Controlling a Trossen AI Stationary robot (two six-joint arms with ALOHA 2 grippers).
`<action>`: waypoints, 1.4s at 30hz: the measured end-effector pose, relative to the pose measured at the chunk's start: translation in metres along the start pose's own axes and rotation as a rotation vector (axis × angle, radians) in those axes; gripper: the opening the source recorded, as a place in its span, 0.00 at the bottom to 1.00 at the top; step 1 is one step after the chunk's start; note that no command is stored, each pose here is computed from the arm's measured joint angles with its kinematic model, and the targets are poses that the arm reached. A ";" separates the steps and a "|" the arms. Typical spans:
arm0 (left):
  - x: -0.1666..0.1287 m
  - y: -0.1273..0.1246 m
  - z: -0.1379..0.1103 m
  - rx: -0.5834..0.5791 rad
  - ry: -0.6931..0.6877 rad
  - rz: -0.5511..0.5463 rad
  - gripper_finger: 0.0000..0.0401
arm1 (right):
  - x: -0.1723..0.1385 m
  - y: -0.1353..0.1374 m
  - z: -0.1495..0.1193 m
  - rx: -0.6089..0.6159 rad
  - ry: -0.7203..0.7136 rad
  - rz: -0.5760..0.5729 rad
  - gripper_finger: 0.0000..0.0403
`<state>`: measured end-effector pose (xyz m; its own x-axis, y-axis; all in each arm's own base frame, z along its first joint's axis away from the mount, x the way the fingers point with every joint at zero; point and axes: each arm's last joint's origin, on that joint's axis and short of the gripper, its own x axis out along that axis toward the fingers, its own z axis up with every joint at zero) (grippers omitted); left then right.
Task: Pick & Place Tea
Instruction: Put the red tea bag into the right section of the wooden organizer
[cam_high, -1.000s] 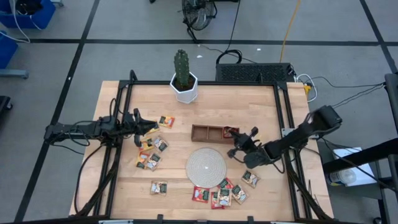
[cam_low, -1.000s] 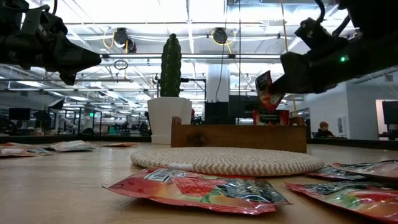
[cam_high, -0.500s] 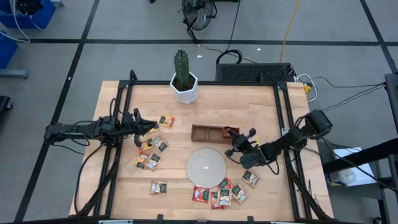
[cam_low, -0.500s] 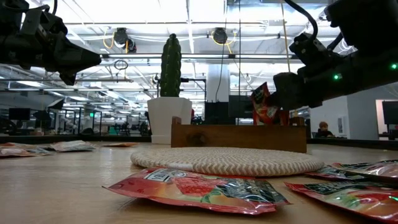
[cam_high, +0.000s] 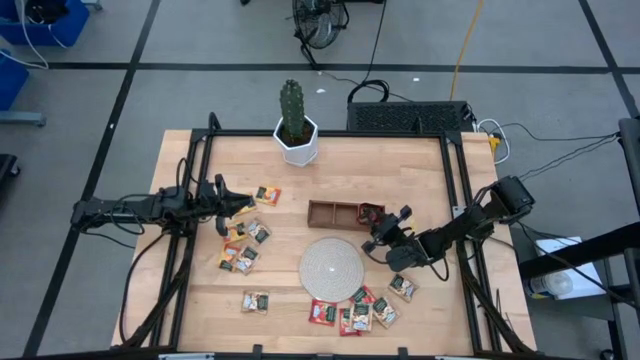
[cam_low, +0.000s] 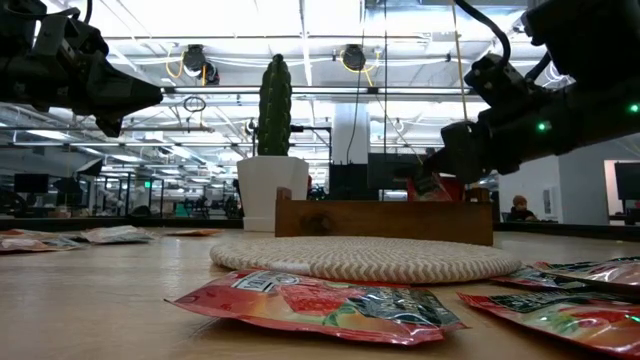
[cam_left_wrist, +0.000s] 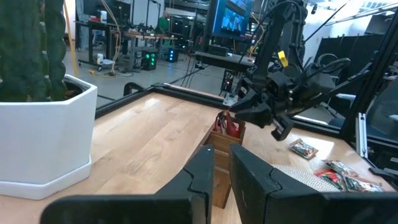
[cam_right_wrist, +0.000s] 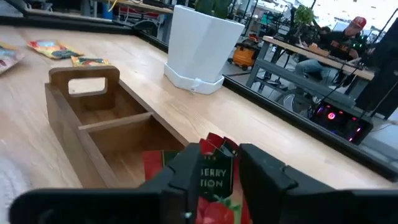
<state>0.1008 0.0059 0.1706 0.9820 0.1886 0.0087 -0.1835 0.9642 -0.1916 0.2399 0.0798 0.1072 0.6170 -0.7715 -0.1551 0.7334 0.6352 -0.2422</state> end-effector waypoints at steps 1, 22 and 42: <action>0.000 0.000 0.000 0.000 0.000 0.000 0.13 | 0.000 0.000 0.000 -0.017 0.000 0.000 0.26; 0.000 0.000 0.000 0.000 0.000 0.000 0.13 | 0.016 -0.029 0.079 -0.178 0.180 0.410 0.29; 0.000 0.000 0.000 0.000 0.000 0.000 0.13 | 0.052 -0.053 0.108 -0.472 0.504 0.732 0.31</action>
<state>0.1008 0.0059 0.1706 0.9820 0.1885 0.0091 -0.1832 0.9642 -0.1918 0.2636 0.0099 0.2155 0.5976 -0.1914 -0.7786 -0.0336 0.9643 -0.2628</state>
